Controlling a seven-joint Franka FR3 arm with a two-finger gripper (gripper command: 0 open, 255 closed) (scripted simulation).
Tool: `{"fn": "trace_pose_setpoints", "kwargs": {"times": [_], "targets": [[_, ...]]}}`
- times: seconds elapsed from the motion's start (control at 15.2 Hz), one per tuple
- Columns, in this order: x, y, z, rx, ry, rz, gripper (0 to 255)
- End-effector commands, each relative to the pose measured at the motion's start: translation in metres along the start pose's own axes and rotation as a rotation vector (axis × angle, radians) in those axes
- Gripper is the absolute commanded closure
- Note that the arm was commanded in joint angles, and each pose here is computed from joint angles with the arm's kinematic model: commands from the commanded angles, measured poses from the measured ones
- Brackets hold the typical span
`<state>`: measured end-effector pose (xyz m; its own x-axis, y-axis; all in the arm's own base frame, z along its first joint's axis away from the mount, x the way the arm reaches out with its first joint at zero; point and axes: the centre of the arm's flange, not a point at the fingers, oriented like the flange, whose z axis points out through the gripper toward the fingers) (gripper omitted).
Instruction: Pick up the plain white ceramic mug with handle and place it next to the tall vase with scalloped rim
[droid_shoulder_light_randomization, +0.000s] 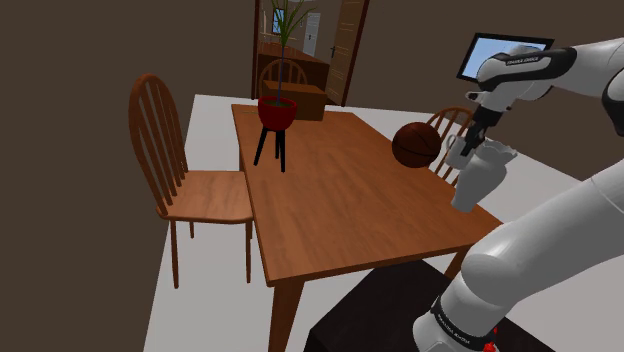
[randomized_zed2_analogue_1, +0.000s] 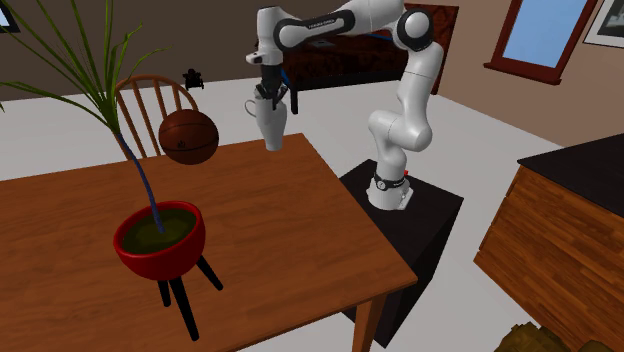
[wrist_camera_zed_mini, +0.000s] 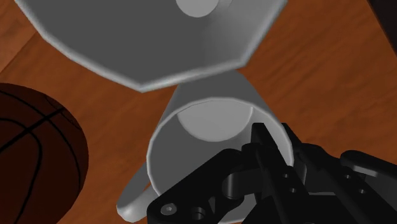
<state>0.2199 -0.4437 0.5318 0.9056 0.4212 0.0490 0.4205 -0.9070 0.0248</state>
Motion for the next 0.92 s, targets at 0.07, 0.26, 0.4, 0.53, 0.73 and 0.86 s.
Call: {"fn": "trace_pose_setpoints", "kwargs": {"times": [0.07, 0.26, 0.4, 0.53, 0.73, 0.86], "targets": [[0.0, -0.002, 0.016, 0.0, 0.0, 0.001, 255], [-0.001, -0.002, 0.032, 0.0, 0.0, 0.001, 255], [-0.001, -0.002, 0.043, 0.0, 0.0, 0.001, 255], [-0.002, -0.002, 0.053, 0.0, 0.0, 0.001, 255], [-0.003, -0.003, 0.069, 0.0, 0.0, 0.001, 255], [-0.003, -0.003, 0.079, 0.0, 0.0, 0.001, 255]]}}
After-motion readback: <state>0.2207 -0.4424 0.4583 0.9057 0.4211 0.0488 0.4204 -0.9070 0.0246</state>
